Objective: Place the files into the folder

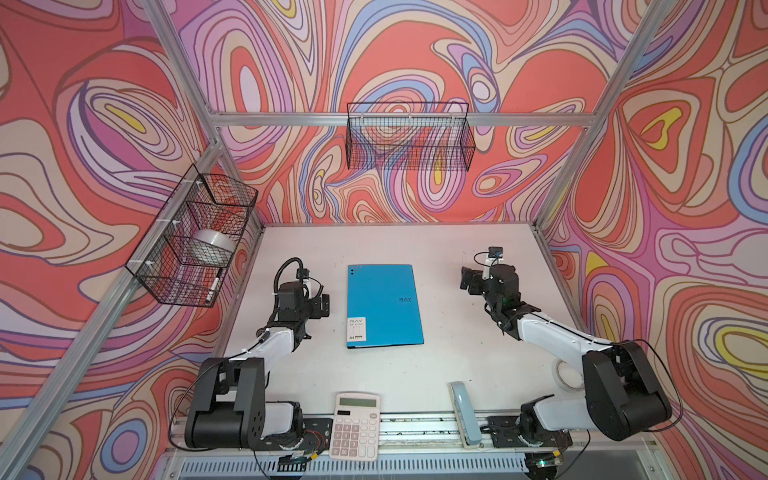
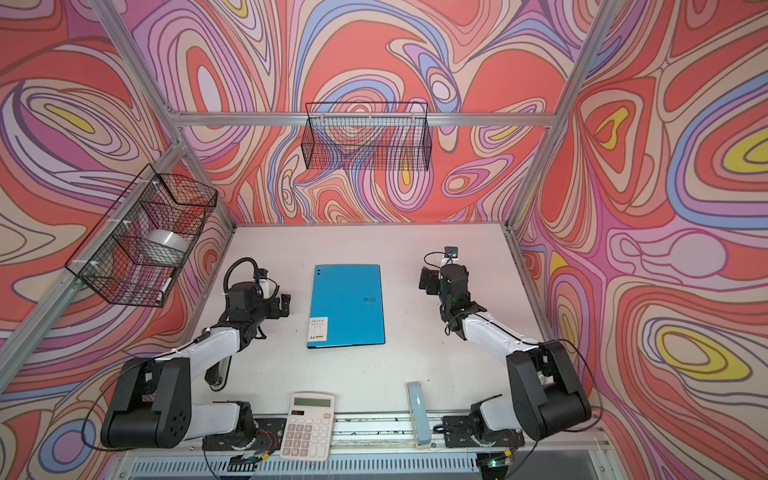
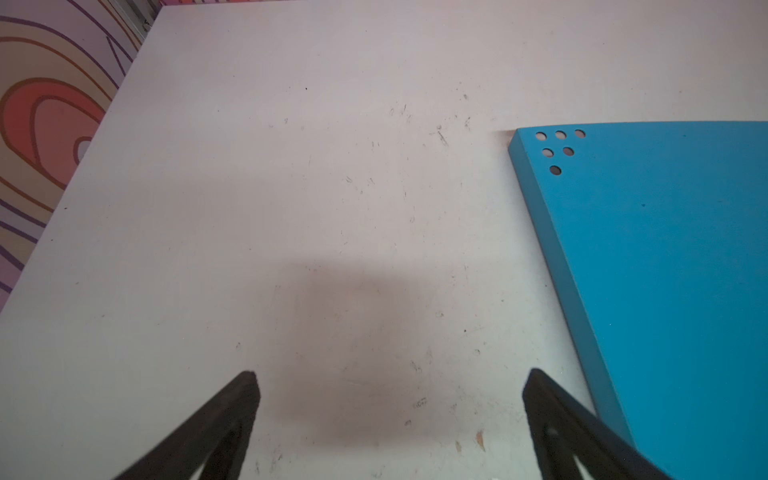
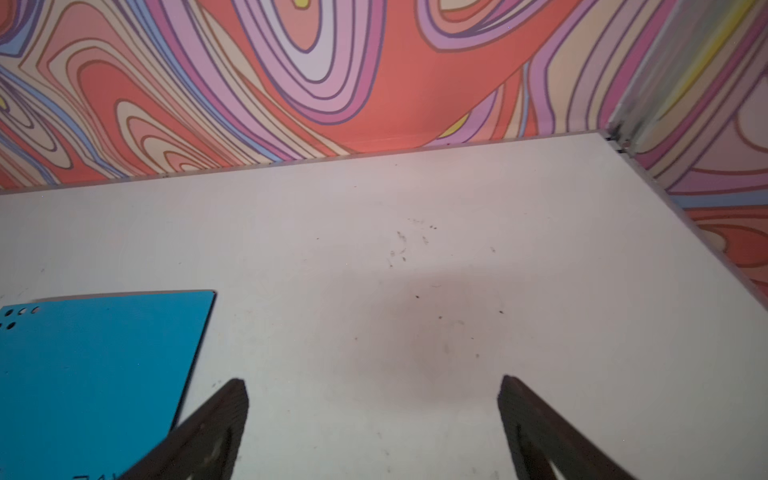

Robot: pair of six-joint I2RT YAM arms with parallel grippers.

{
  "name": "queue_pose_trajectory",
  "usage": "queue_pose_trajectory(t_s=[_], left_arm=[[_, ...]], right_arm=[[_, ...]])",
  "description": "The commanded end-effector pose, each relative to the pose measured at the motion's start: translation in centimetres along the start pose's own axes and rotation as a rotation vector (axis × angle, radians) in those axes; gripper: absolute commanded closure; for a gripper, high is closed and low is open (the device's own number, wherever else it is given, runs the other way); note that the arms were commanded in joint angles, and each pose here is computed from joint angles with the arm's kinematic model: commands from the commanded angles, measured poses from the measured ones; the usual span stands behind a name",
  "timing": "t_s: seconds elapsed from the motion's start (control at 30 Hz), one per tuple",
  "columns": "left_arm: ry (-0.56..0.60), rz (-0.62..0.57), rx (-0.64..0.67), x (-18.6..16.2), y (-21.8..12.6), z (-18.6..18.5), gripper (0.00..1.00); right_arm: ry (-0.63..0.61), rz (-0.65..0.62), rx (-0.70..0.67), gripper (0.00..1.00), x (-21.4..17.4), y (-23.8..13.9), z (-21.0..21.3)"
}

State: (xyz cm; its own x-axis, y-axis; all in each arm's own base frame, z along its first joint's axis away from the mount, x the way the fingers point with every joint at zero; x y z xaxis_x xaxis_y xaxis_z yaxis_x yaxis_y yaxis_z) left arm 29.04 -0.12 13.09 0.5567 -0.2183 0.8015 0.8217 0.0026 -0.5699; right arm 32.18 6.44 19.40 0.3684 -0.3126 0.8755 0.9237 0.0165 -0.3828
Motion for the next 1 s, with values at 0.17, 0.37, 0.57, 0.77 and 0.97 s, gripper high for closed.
queue_pose_trajectory(t_s=[0.17,0.37,0.57,0.77,0.97], left_arm=[[-0.022,-0.277,0.070,0.9,-0.5,0.4,0.00],[-0.030,-0.395,0.115,-1.5,-0.3,0.1,0.00],[-0.043,-0.349,0.133,-1.0,0.3,0.4,0.00],[-0.040,-0.242,0.111,0.0,1.8,0.6,0.00],[-0.039,-0.221,0.098,0.0,2.2,0.6,0.00]], right_arm=[[-0.055,-0.121,0.007,0.01,-1.6,-3.7,-4.1],[-0.041,-0.220,-0.054,0.02,-2.9,-5.0,-6.7],[0.026,-0.286,-0.019,0.01,-3.4,-2.6,-8.6],[-0.006,-0.239,0.018,0.02,-3.4,1.1,-9.1],[-0.004,-0.129,0.010,0.02,-3.7,4.3,-9.5]])
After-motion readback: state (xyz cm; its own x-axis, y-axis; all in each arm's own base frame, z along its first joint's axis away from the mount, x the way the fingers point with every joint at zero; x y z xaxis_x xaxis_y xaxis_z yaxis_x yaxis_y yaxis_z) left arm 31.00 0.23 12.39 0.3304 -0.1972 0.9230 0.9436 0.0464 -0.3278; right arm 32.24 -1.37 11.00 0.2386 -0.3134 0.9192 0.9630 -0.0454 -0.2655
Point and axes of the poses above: each gripper's point midway between its finger pads, its own y axis out along the fingers, its own z axis along the line the jaws close on, x = y × z, the point moved 9 cm from there along -y, back along the fingers, and after that the axes turned 12 degrees about y, right-handed, at the moved point
